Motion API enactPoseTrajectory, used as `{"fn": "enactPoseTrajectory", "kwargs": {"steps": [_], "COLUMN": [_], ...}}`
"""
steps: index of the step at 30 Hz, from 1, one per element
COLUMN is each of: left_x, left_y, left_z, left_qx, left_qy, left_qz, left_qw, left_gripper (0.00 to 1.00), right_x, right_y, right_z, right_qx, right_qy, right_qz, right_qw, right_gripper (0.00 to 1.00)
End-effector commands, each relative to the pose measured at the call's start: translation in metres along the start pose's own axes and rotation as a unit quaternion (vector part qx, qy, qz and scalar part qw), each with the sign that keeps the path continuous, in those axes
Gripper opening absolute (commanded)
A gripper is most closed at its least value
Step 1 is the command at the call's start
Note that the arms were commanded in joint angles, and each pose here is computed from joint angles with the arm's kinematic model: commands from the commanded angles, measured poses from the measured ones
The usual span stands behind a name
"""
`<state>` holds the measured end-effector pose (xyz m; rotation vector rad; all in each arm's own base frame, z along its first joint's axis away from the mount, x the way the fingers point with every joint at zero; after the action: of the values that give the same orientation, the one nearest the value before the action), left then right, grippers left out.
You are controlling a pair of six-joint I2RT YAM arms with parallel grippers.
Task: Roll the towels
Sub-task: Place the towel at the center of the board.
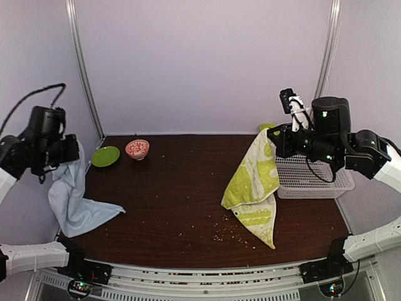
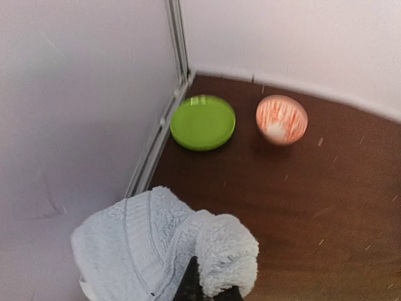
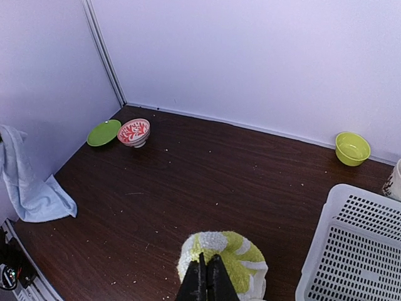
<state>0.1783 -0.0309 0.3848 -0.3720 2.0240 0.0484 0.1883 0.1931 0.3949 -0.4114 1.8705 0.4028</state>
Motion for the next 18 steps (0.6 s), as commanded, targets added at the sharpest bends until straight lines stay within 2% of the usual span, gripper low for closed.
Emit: {"fn": "enactPoseTrajectory", "kwargs": {"steps": [1,6,10,11,15,16,18], "left_x": [0.069,0.096,0.116,0.116,0.098,0.090,0.076], "left_y": [-0.010,-0.011,-0.027,-0.031,-0.045,-0.047,-0.053], "left_z": [0.063,0.092,0.103,0.104,0.088,0.081,0.068], "left_qx": [-0.033,-0.041,0.034,0.054,0.116,0.133,0.171], "left_qy": [0.116,0.154,0.191,0.192,0.163,0.148,0.121], "left_qz": [0.052,0.054,0.039,0.036,0.031,0.029,0.025], "left_qw": [0.991,0.986,0.980,0.979,0.979,0.980,0.978], "left_gripper": [0.00,0.00,0.00,0.09,0.84,0.96,0.98], "right_x": [0.011,0.014,-0.002,-0.008,-0.049,-0.057,-0.071], "right_y": [0.008,0.018,0.030,0.033,0.046,0.050,0.056], "right_z": [0.021,0.039,0.050,0.052,0.051,0.052,0.052], "right_qx": [-0.011,-0.027,-0.047,-0.053,-0.083,-0.092,-0.111], "right_qy": [0.016,0.031,0.027,0.024,-0.004,-0.010,-0.027], "right_qz": [0.004,0.004,0.008,0.008,0.014,0.018,0.032], "right_qw": [1.000,0.999,0.998,0.998,0.996,0.996,0.993], "right_gripper": [0.00,0.00,0.00,0.00,0.00,0.00,0.00]}}
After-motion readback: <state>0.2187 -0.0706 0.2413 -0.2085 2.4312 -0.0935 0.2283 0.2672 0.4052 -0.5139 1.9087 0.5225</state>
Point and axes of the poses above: each gripper's point midway between its finger pads, its own z axis out along the fingers, its own y axis along the line the jaws close on, x = y × z, the point moved 8 cm from there along -z, back along the fingers, and after that the axes turned 4 degrees about -z, right-handed, at the moved point
